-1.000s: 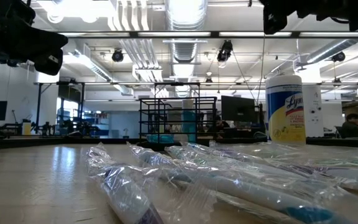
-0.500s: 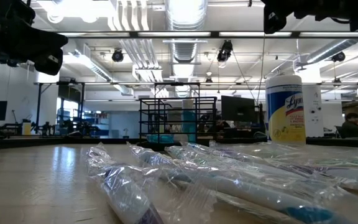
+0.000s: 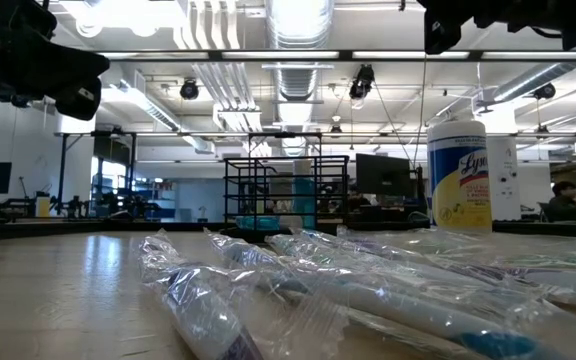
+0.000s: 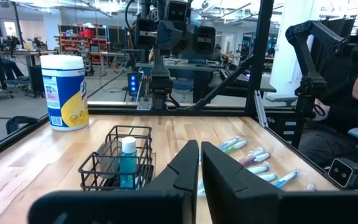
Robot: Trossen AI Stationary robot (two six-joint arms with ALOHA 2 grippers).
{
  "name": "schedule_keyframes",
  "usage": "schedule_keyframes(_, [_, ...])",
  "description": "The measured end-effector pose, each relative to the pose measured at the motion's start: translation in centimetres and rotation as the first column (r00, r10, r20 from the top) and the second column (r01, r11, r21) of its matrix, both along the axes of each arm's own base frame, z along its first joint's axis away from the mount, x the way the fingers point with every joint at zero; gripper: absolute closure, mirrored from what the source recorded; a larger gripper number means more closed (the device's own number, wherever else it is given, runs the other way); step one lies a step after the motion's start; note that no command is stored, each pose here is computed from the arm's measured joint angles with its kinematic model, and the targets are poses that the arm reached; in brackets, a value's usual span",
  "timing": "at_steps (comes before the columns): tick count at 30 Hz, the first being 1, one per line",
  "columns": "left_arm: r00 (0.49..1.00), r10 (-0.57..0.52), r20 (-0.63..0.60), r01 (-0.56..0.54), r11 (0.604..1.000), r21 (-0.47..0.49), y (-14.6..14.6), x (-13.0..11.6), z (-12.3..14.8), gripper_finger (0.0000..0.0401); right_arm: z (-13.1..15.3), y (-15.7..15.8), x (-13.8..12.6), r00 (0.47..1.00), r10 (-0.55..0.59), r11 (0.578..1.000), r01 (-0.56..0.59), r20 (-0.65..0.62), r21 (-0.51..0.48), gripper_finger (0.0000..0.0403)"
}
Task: Pick & Place toothbrushing station
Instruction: Put the right blue toothbrush into the black wire organizer
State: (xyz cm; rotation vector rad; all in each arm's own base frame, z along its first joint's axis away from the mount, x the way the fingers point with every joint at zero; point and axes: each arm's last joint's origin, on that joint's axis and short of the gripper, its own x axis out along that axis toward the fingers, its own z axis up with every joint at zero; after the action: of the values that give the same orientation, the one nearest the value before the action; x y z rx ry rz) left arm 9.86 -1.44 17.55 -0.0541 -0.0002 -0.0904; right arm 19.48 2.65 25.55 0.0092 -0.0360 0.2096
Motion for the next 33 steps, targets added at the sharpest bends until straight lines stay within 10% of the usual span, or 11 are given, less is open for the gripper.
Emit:
schedule_keyframes(14, [1.0, -0.003, 0.01, 0.003, 1.0, -0.001, -0.01, 0.0, 0.1, 0.0335, -0.65, 0.01, 0.09, 0.999, 0.0, 1.0, -0.001, -0.053, -0.007, 0.0203])
schedule_keyframes(33, [1.0, 0.015, 0.016, -0.015, 1.0, -0.018, 0.05, 0.0, 0.18, 0.0231, -0.68, 0.01, 0.09, 0.999, -0.002, 1.0, 0.001, -0.052, -0.018, 0.0375])
